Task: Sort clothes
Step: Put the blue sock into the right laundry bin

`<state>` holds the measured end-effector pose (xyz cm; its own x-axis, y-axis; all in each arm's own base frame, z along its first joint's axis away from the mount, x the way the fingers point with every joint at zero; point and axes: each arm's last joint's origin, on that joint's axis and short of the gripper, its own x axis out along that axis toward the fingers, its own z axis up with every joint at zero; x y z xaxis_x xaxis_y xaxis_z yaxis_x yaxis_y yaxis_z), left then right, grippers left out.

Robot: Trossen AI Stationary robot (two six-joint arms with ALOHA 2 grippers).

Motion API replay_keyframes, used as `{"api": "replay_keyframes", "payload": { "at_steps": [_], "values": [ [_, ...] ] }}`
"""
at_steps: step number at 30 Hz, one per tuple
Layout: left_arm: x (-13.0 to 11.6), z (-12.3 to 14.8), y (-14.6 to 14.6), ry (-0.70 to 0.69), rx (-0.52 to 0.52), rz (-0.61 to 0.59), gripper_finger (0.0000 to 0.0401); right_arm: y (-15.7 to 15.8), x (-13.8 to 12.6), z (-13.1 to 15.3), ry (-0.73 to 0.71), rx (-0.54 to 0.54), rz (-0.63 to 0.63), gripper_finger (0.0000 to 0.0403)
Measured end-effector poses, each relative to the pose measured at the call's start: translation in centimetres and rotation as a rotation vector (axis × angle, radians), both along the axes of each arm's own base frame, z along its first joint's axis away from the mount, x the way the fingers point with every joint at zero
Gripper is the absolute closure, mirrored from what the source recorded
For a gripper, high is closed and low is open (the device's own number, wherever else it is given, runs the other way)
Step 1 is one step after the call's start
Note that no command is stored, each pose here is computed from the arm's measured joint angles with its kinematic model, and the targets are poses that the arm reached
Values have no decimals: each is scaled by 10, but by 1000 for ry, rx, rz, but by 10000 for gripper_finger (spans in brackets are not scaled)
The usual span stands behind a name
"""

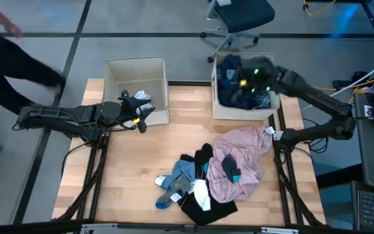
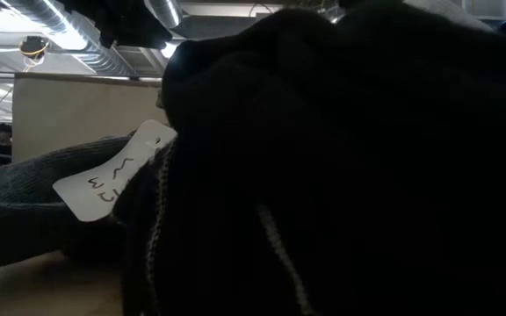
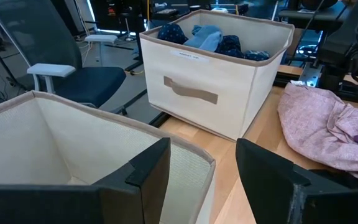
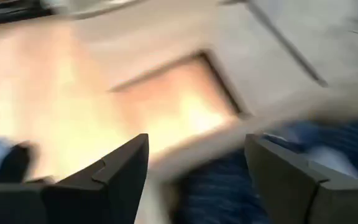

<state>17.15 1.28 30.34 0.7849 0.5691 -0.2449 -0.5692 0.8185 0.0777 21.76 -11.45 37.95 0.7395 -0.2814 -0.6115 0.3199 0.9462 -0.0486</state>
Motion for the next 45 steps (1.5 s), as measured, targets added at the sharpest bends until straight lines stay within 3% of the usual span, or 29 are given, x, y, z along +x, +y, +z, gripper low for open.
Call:
{"api": "replay_keyframes", "payload": {
  "at_steps": [9,20,31,39,45],
  "values": [
    [0,0,0,0,0,0,226,72,40,-42,-55,-28,352,143],
    [0,0,0,0,0,0,226,135,61,-98,-122,19,551,143],
    [1,0,-1,-1,-16,-39,226,183,109,-165,-73,112,671,143],
    [2,-1,-3,-8,-61,-124,226,192,133,-205,-92,250,680,143],
    [2,-1,-4,-6,-69,-142,226,193,139,-229,-10,271,669,154]
  ]
}}
